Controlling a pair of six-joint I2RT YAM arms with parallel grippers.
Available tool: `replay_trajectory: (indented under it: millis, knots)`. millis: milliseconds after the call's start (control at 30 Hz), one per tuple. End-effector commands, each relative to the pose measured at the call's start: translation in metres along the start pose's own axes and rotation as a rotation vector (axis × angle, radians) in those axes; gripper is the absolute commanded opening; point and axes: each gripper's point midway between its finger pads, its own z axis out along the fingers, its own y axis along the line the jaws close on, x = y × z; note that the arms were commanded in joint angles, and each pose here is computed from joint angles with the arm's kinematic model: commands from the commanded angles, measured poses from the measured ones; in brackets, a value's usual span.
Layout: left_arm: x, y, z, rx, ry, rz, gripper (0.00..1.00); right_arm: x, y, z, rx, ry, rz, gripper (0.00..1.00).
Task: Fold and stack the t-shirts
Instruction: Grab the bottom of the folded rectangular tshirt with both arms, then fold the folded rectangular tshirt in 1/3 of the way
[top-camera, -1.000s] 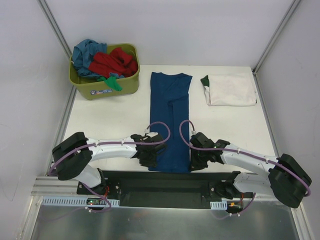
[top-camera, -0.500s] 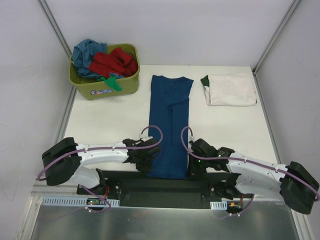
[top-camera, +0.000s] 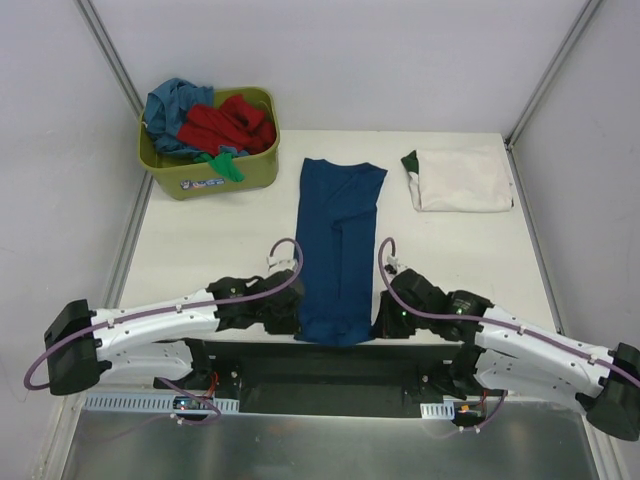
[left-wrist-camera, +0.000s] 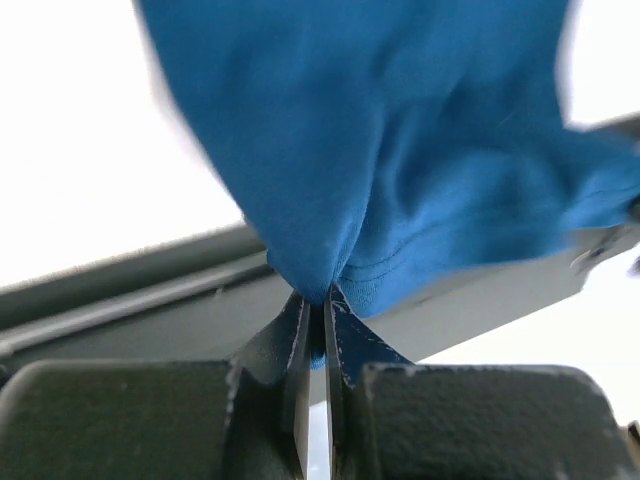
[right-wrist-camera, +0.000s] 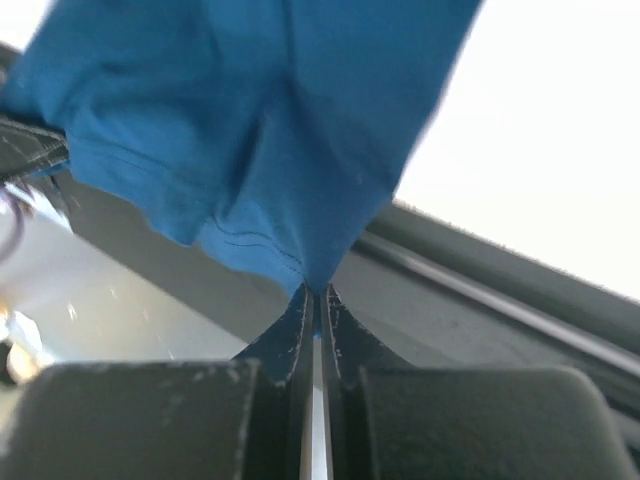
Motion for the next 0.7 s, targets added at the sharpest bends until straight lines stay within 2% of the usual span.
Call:
replay_trajectory:
  millis: [0, 167, 233, 333, 500, 667]
  knots:
    - [-0.071, -0.02, -0.02, -0.001, -0.206, 0.059, 0.0, -0.057, 0.001, -0.017, 0.101, -0.156, -0.047, 0.0]
    - [-0.137, -0.031, -0.023, 0.008, -0.298, 0.051, 0.0, -0.114, -0.008, -0.023, 0.21, -0.223, -0.063, 0.0]
    - [-0.154, -0.029, -0.014, -0.016, -0.297, 0.054, 0.0, -0.145, -0.005, -0.032, 0.239, -0.288, -0.056, 0.0]
    - [-0.192, -0.041, -0.015, -0.003, -0.319, 0.07, 0.0, -0.178, -0.005, -0.033, 0.282, -0.312, -0.06, 0.0]
    - [-0.239, -0.03, -0.002, -0.033, -0.317, 0.033, 0.0, -0.219, -0.018, -0.022, 0.345, -0.295, -0.047, 0.0]
    - [-0.272, -0.017, 0.013, -0.054, -0.304, 0.009, 0.0, -0.254, -0.019, -0.005, 0.31, -0.263, -0.032, 0.0]
